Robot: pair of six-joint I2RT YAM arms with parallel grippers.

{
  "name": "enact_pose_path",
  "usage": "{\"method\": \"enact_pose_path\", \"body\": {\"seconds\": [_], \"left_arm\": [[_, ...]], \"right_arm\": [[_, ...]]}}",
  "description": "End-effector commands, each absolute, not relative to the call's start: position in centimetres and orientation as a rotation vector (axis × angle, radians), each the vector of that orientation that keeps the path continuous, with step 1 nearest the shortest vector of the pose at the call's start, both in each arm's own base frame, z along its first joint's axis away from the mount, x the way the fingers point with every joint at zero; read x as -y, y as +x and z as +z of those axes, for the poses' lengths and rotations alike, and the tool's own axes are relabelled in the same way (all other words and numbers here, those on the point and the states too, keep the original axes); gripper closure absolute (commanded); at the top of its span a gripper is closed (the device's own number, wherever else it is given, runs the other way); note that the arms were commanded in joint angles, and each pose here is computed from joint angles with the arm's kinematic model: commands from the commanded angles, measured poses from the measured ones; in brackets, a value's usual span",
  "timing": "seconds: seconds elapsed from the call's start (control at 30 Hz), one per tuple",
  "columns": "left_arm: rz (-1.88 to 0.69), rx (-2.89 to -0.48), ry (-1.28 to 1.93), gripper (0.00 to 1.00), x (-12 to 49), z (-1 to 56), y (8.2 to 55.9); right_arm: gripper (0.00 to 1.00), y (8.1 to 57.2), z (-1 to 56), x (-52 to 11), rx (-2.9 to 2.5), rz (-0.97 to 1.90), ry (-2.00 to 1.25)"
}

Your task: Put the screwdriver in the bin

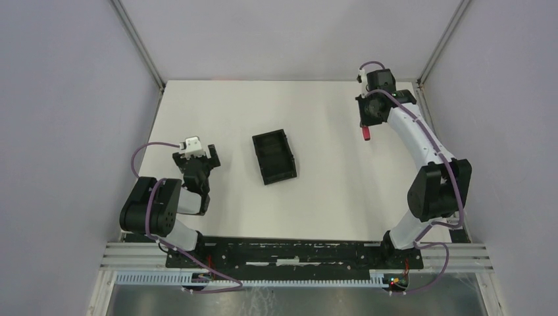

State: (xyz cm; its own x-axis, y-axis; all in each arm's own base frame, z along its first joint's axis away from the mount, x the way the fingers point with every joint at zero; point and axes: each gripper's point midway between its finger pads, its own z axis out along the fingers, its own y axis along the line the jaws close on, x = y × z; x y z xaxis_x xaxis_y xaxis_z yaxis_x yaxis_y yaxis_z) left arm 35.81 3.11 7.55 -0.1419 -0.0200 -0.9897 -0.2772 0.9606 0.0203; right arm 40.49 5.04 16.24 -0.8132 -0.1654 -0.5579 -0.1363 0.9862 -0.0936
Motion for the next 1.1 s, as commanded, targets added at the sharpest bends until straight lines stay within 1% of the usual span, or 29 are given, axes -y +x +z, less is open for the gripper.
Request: {"method": "enact_pose_path", "body": {"seconds": [0.0, 0.13, 0.23, 0.33, 0.4, 0.43, 0.63, 0.73, 0.9, 0.93, 0.97, 1.07], "left_arm": [[0.190, -1.630, -0.274, 0.00, -3.1, 9.3, 36.7], [0.190, -1.630, -0.274, 0.00, -3.1, 9.3, 36.7], [0.189, -1.630, -0.274, 0.00, -3.1, 9.3, 36.7], [0.189, -1.630, -0.274, 0.00, -3.1, 9.3, 36.7], [0.189, -1.630, -0.274, 0.00, -3.1, 9.3, 36.7], [0.190, -1.630, -0.274, 0.00, -3.1, 9.3, 36.7], [0.189, -1.630, -0.275, 0.00, -3.1, 9.3, 36.7], [0.190, -1.630, -0.274, 0.00, -3.1, 9.3, 36.7], [0.189, -1.629, -0.274, 0.00, -3.1, 9.3, 36.7], [0.190, -1.629, -0.275, 0.00, -3.1, 9.3, 36.7], [0.190, -1.630, -0.274, 0.00, -3.1, 9.3, 36.7], [0.189, -1.629, -0.275, 0.00, -3.1, 9.3, 36.7]], "right_arm": [[1.00, 38.9, 17.9, -5.4, -2.576, -0.011, -0.150], [1.00, 39.9, 19.0, -9.7, -2.472, 0.100, -0.147], [1.00, 40.5, 20.7, -17.1, -2.321, 0.230, -0.271], [1.00, 39.7, 22.0, -26.0, -2.167, 0.370, -0.486], [1.00, 38.9, 22.3, -30.7, -2.070, 0.414, -0.623], [1.00, 38.7, 22.0, -32.1, -2.050, 0.416, -0.659], [1.00, 37.8, 17.9, -36.1, -2.032, 0.332, -0.844], [1.00, 37.3, 15.5, -36.6, -2.035, 0.240, -0.945], [1.00, 36.8, 12.6, -37.0, -2.059, 0.204, -1.011], [0.99, 36.8, 12.1, -36.8, -2.070, 0.194, -1.008], [0.93, 36.8, 11.7, -36.7, -2.081, 0.184, -1.007], [0.69, 36.5, 11.2, -36.7, -2.100, 0.191, -1.014]]}}
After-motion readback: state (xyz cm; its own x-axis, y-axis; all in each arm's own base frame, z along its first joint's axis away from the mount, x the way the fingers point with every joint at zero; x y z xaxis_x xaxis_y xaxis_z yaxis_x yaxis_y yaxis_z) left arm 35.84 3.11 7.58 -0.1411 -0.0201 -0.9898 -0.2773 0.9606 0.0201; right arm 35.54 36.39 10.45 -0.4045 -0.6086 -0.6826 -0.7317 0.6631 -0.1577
